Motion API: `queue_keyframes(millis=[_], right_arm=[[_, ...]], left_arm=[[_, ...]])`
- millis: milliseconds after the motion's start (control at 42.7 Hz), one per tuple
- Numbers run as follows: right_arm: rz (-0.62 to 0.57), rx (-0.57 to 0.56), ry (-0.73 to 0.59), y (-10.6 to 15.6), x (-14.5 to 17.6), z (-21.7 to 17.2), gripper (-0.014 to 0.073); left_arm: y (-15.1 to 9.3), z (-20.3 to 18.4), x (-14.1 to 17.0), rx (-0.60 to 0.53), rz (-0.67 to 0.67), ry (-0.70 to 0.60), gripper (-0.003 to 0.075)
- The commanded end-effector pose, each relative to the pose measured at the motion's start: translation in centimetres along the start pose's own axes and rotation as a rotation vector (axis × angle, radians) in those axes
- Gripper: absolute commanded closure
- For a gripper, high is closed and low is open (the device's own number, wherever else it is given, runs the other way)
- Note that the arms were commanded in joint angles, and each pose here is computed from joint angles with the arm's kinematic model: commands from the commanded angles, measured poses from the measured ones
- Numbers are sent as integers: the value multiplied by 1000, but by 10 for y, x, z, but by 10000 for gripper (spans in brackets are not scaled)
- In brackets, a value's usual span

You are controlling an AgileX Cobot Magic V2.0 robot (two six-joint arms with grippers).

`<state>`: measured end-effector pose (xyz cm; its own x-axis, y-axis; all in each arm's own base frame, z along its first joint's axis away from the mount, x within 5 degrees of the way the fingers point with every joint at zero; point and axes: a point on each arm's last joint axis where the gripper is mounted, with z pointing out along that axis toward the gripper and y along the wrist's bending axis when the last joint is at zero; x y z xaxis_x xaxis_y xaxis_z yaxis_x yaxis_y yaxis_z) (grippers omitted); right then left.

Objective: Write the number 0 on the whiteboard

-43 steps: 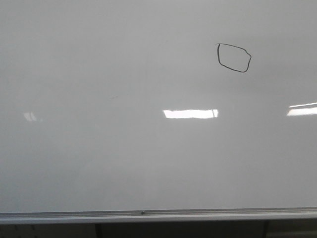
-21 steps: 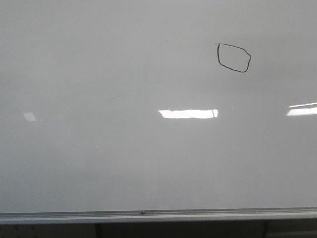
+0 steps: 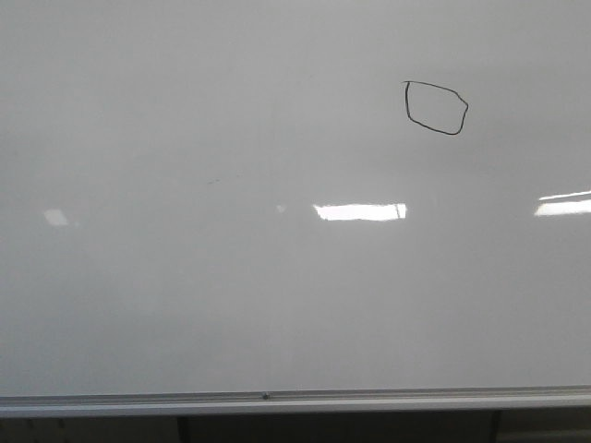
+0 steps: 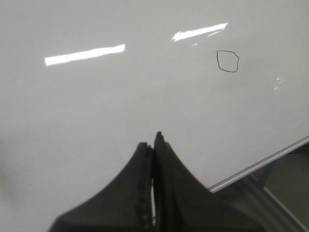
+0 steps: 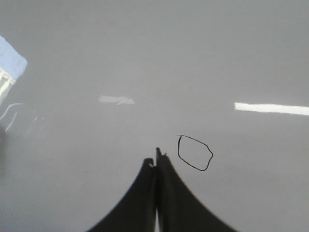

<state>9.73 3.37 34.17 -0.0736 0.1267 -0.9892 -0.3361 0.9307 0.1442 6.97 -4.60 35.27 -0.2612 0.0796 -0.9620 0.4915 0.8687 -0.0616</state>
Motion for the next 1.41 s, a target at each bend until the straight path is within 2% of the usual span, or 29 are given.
queue_keyframes(millis=[0, 117, 281, 445, 586, 703, 960, 1218, 1382], right_arm=[[8, 28, -68, -2, -12, -1, 655], [8, 28, -68, -2, -12, -1, 655], [8, 28, -68, -2, -12, -1, 655], [8, 28, -68, -2, -12, -1, 655], [8, 28, -68, -2, -12, -1, 655], [8, 28, -68, -2, -12, -1, 655], [7, 27, -67, -1, -12, -2, 655], [7, 27, -67, -1, -12, -2, 655], [7, 26, -66, -1, -12, -2, 655]], left_arm=[[-1, -2, -12, 5, -25, -76, 740], [3, -1, -13, -30, -32, -98, 740], [5, -18, -9, -206, -4, -144, 740], [7, -37, 20, -367, -49, -239, 740], [13, -41, 56, -409, -129, -336, 740], [21, -38, 82, -451, -141, -380, 740], [34, -15, 113, -501, -62, -369, 740], [41, 5, 147, -498, -37, -387, 740], [41, 5, 149, -498, -38, -383, 740]])
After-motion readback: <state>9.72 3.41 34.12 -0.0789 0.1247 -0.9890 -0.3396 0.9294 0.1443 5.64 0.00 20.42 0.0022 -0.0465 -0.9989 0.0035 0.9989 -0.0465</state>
